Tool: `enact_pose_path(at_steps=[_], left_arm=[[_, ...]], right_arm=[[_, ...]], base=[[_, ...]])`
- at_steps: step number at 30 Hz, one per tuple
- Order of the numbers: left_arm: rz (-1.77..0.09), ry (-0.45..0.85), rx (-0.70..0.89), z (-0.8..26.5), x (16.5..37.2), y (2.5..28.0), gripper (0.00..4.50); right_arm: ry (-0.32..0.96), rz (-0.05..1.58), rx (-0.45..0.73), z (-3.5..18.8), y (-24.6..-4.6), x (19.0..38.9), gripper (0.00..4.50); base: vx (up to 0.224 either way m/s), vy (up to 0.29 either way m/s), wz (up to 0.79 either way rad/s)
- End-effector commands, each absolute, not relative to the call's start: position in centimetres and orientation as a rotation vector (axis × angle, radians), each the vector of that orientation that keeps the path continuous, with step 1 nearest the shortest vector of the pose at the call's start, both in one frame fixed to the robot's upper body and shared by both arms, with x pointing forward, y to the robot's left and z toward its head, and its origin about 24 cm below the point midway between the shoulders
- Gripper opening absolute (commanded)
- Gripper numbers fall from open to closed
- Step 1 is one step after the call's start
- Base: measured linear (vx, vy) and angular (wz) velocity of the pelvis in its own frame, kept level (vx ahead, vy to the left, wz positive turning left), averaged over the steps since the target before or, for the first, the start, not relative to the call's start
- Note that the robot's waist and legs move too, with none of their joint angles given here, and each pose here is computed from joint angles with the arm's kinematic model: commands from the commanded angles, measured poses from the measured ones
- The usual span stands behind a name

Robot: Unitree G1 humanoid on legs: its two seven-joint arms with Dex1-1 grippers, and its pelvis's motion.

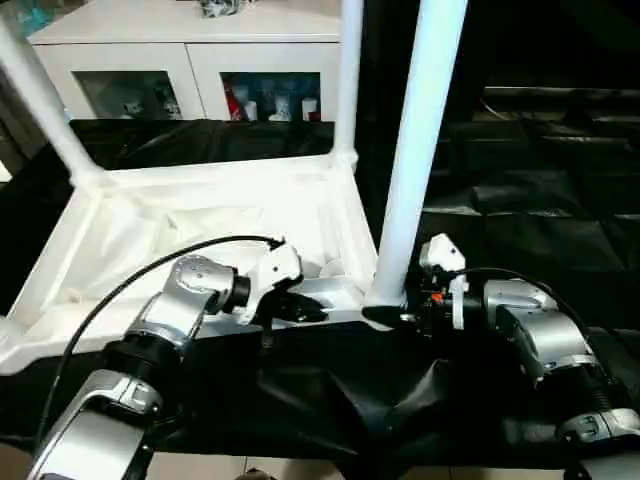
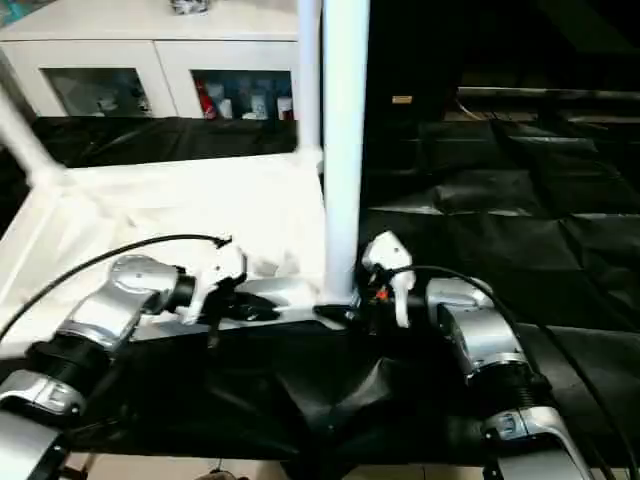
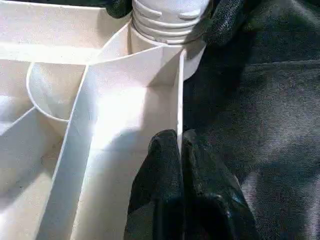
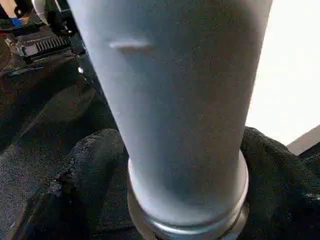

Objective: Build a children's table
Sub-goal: Rotate leg to tighten

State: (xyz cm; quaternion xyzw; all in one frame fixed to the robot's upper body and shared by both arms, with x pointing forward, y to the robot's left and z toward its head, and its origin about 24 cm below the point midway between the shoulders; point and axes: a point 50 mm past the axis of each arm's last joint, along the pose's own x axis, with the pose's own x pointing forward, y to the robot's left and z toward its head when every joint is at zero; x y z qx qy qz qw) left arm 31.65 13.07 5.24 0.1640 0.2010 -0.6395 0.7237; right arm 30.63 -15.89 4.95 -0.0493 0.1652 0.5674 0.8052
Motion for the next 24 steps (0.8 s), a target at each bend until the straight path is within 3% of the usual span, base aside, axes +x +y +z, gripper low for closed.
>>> enact_pose_path(at_steps=[1, 5, 10, 12, 13, 15, 17, 20, 22, 24], left_arm=[[-1.428, 0.440, 0.368, 5.4, 31.5, 13.0, 0.00], [-1.425, 0.436, 0.365, 5.4, 31.6, 12.9, 0.00], [-1.259, 0.399, 0.324, 5.3, 32.7, 12.0, 0.00], [-1.156, 0.377, 0.316, 5.2, 33.5, 11.3, 0.00], [-1.071, 0.374, 0.294, 5.0, 34.0, 10.5, 0.00], [-1.033, 0.376, 0.283, 4.8, 34.2, 10.1, 0.00], [-0.927, 0.376, 0.241, 4.5, 34.7, 8.0, 0.00], [-0.914, 0.376, 0.231, 4.4, 34.7, 7.2, 0.00], [-0.934, 0.367, 0.225, 4.4, 34.4, 5.2, 0.00], [-0.945, 0.360, 0.227, 4.5, 34.4, 4.5, 0.00]], right_arm=[[0.344, 1.257, -0.098, 5.2, -15.4, 30.4, 3.46], [0.346, 1.266, -0.084, 5.1, -15.2, 30.2, 3.08], [0.361, 1.141, -0.042, 4.1, -14.8, 30.4, 2.77], [0.377, 1.037, -0.038, 3.2, -14.4, 30.6, 2.75], [0.389, 0.893, -0.023, 2.2, -13.9, 31.1, 2.75], [0.393, 0.825, -0.011, 1.8, -13.7, 31.3, 2.74], [0.405, 0.623, 0.031, 0.8, -12.3, 31.9, 2.74], [0.416, 0.579, 0.041, 0.5, -11.5, 32.0, 2.74], [0.393, 0.612, 0.005, 0.8, -9.3, 32.1, 2.74], [0.367, 0.621, -0.011, 1.1, -8.6, 32.2, 2.74]], base=[[0.000, 0.000, 0.00], [0.000, 0.000, 0.00], [0.000, 0.000, 0.00], [0.000, 0.000, 0.00], [0.000, 0.000, 0.00], [0.000, 0.000, 0.00], [0.000, 0.000, 0.00], [0.000, 0.000, 0.00], [0.000, 0.000, 0.00], [0.000, 0.000, 0.00]])
